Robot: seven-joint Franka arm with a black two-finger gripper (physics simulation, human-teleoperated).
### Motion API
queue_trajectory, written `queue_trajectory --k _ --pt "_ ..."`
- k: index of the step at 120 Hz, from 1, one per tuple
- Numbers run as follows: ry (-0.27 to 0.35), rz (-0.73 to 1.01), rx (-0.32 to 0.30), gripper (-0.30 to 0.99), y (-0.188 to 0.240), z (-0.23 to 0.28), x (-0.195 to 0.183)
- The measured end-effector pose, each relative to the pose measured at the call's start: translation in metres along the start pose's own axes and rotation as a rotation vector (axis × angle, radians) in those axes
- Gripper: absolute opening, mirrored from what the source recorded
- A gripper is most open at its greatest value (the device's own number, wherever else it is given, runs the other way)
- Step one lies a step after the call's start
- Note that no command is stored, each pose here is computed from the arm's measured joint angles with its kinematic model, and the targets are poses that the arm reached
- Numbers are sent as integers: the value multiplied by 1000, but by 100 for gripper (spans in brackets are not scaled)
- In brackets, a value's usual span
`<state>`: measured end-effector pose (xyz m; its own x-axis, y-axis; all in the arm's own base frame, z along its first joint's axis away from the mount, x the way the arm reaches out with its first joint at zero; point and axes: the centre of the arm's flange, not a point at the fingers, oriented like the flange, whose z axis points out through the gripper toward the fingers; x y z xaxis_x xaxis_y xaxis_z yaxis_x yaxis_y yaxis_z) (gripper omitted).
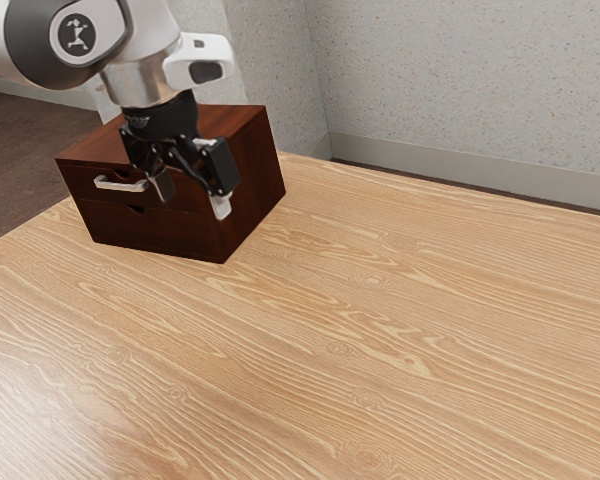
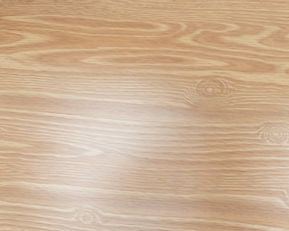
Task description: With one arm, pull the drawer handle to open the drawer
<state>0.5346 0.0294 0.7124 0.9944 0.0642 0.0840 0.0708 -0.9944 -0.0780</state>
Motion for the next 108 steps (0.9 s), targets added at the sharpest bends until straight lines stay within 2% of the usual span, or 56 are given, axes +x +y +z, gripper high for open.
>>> queue_trajectory --k 47,61,76,90,108 --pt "10 -28 1 69 -14 -1 1" --pt "118 -48 -1 69 -23 -64 -14" --pt "184 -87 -6 69 -29 -104 -31" --pt "170 -197 -15 69 -30 -105 -35" --pt "121 -454 -24 69 -35 -92 -31"
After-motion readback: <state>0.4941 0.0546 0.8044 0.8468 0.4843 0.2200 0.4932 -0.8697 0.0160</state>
